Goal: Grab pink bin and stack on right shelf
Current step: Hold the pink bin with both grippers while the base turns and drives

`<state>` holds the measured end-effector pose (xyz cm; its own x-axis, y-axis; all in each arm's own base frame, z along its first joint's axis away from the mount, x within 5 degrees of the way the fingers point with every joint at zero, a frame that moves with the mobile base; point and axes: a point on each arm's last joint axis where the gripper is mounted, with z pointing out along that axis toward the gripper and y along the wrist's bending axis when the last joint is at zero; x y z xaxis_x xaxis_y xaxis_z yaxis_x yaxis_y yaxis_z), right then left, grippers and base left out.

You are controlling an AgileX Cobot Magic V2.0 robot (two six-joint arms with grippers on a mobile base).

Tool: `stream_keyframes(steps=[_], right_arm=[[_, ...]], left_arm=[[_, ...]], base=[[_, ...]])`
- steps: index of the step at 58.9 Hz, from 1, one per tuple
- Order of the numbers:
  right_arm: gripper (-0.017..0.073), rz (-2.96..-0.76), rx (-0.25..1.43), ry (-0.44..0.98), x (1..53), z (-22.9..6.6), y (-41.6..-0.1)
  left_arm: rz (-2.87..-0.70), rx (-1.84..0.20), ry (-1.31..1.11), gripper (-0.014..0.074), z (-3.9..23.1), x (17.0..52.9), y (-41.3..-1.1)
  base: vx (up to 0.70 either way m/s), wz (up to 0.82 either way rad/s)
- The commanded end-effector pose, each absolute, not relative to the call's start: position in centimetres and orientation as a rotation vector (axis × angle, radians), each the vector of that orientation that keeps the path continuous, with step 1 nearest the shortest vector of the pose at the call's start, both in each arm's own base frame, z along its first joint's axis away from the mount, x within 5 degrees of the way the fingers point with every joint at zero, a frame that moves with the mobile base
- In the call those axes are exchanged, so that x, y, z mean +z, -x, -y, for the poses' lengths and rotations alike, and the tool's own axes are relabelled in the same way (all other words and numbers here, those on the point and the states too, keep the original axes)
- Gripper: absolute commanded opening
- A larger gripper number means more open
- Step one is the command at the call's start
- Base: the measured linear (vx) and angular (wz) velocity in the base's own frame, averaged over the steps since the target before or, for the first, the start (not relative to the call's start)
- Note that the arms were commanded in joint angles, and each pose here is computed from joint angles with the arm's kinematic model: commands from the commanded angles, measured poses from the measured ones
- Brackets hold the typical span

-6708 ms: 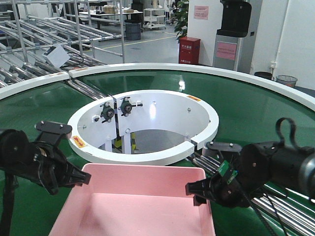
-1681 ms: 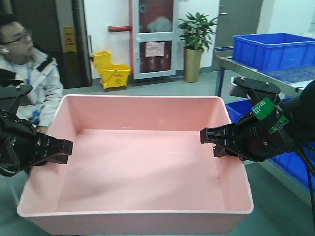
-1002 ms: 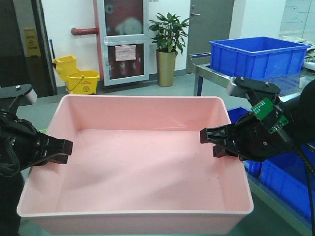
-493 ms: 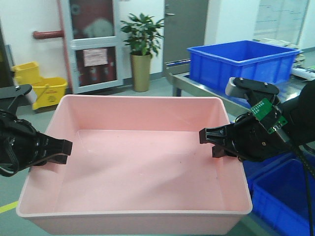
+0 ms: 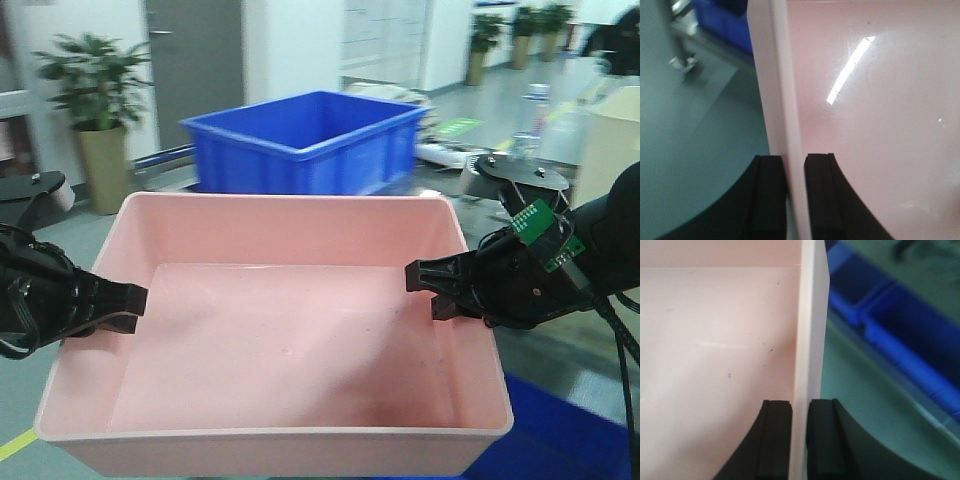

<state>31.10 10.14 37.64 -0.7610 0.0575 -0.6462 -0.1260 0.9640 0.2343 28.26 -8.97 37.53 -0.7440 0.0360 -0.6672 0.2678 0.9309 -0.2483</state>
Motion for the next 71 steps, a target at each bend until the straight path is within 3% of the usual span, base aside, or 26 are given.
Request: stream_keyframes(steps=[1, 42, 71], right_arm=[[-0.0009, -2.241, 0.344, 0.057, 40.73, -9.49, -30.76], [-0.0009, -2.241, 0.344, 0.057, 40.73, -9.49, -30.76], [-0.0009, -2.237, 0.345, 0.056, 40.76, -9.49, -30.79]], left_arm=[[-2.255, -0.451, -0.214, -0.0005, 8.80, 40.12, -27.47], [-2.255, -0.451, -0.214, -0.0005, 8.80, 40.12, -27.47], [-2.256, -0.451, -0.213, -0.0005, 8.81, 40.07, -27.53]], base=[[0.43, -0.79], [0.38, -0.73], [0.24, -0.38]])
